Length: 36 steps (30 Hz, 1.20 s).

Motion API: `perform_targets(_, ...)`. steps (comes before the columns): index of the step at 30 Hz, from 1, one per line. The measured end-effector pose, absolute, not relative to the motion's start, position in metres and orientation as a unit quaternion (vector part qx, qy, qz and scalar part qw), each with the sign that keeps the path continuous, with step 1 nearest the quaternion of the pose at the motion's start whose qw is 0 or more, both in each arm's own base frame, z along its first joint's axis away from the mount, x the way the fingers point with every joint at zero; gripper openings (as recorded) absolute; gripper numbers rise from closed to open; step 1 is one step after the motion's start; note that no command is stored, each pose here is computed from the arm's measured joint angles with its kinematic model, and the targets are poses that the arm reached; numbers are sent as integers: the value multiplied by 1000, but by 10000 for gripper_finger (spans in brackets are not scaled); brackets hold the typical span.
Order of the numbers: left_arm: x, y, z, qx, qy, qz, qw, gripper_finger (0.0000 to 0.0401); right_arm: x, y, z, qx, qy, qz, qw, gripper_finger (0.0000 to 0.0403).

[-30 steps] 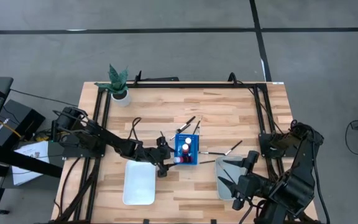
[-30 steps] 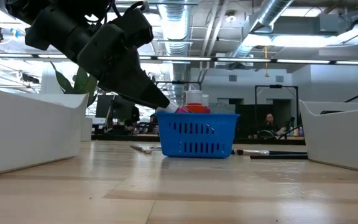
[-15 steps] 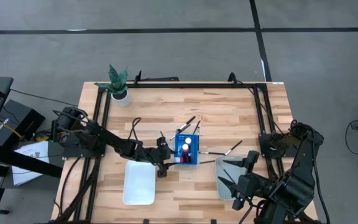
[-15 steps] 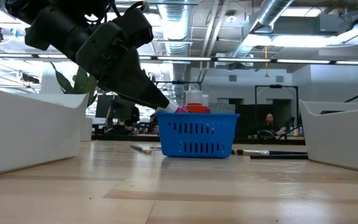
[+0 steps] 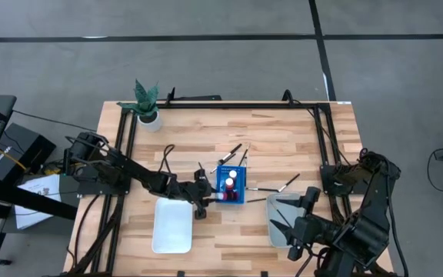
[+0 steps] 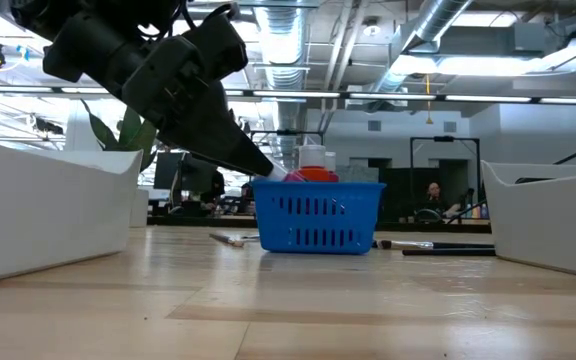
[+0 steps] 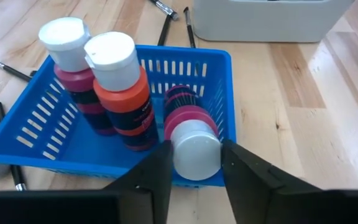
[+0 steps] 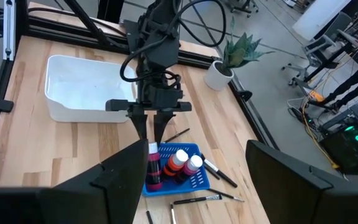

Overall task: Pick & Place Paint Supplies
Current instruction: Put the pink paint bottle into the blue bin

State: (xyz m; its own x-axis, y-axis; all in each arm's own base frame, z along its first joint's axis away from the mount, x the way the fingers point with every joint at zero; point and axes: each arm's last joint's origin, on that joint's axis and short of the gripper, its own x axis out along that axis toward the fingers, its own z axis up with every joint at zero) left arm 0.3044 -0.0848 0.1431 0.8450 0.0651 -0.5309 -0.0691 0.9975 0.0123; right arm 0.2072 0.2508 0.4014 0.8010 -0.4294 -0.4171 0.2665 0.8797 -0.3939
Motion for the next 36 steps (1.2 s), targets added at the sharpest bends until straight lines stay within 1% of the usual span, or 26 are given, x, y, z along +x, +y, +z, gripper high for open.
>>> perform_targets(3,305,-83,144,-5,273,37,961,98,207,251,401,-160,255,-185,936,265)
perform_targets(5,306,-82,144,-7,269,39,962,95,206,252,401,-160,255,-183,936,265)
perform_targets(16,307,-82,145,-15,269,34,962,92,204,254,401,-160,253,-180,937,265)
perform_targets(21,315,-84,155,-31,264,20,964,91,204,254,401,-160,254,-180,937,265)
perform_targets(26,319,-85,160,-24,284,22,958,91,204,254,401,-160,253,-180,937,265)
perform_targets(36,318,-84,173,-20,289,27,957,90,204,254,401,-160,254,-179,937,265)
